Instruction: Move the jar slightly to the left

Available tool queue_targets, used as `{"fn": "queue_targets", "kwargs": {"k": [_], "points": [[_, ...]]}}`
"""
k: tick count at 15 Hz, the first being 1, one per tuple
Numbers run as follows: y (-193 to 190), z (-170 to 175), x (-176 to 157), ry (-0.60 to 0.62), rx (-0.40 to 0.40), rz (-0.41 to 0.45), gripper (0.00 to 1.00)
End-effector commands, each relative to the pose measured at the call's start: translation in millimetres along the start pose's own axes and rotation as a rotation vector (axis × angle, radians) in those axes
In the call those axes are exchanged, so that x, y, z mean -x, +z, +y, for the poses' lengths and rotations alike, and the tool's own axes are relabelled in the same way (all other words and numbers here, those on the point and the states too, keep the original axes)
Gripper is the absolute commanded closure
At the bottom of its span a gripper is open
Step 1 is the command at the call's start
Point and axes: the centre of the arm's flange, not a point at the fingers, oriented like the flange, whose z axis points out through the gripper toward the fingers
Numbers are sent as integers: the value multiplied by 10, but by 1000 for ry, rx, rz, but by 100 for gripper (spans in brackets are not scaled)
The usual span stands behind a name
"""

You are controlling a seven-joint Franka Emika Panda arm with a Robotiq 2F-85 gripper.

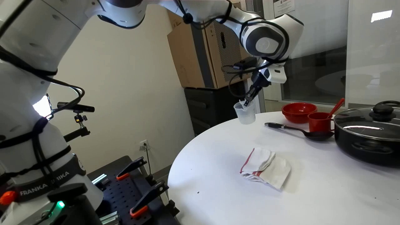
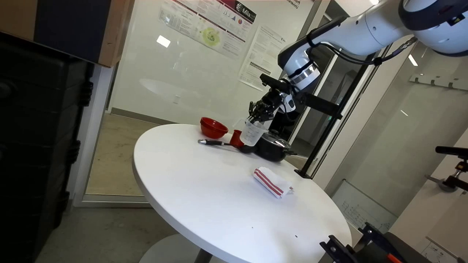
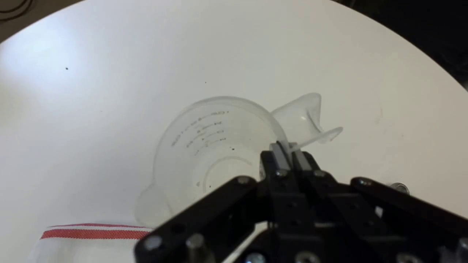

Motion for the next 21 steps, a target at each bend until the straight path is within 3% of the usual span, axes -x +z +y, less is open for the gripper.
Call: {"fn": "queue_targets", "kwargs": {"k": [1, 11, 21], "points": [[243, -3, -31, -59, 3, 36, 99], [927, -226, -263, -35, 82, -105, 99], [1049, -228, -612, -19, 119, -61, 99]]}}
